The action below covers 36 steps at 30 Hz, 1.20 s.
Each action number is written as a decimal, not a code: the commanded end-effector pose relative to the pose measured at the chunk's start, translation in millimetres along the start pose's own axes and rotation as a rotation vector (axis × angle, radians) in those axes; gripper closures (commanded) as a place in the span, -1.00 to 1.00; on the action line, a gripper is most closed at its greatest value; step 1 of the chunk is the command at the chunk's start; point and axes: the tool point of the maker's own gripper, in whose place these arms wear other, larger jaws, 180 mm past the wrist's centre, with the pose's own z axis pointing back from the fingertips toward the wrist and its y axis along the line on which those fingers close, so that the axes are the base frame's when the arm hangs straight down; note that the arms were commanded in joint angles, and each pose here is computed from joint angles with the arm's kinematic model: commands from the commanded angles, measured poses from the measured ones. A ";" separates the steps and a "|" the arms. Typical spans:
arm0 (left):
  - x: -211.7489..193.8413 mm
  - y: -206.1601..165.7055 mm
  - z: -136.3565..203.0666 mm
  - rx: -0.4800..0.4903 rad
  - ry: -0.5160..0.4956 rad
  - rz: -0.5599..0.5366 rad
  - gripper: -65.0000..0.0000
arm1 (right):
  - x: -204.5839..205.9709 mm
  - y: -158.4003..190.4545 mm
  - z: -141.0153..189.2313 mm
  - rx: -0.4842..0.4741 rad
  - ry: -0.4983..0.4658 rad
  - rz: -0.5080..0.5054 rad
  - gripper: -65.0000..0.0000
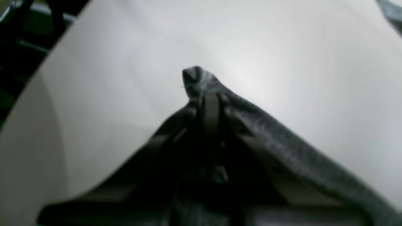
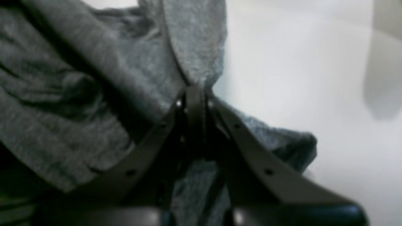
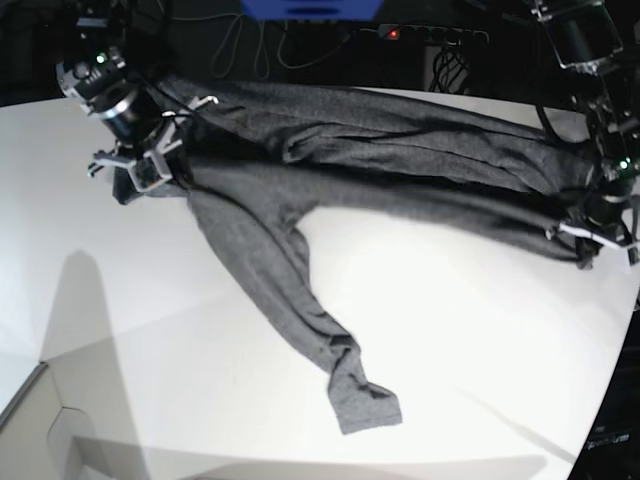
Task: Layout the t-shirt on the table in an organized manner, then fold the t-shirt properly
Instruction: 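Lift the side edges with both grippers and fold them toward the collar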
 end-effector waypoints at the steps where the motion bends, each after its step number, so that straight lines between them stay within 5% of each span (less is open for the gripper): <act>1: 20.1 3.2 2.9 -0.003 -0.061 -0.009 1.00 | 9.9 -6.5 5.7 -0.019 -0.047 -0.001 1.00; 9: 3.3 36.4 20.1 0.056 -0.041 0.058 1.00 | -12.6 -0.5 18.7 -0.016 0.006 -0.023 1.00; 15: -10.5 27.6 26.7 -0.030 -0.005 -0.008 1.00 | -26.5 8.3 24.5 0.002 0.044 -0.038 1.00; 36: -69.8 65.7 37.5 0.041 0.136 0.042 0.98 | -45.0 11.9 27.5 0.014 0.092 -0.056 1.00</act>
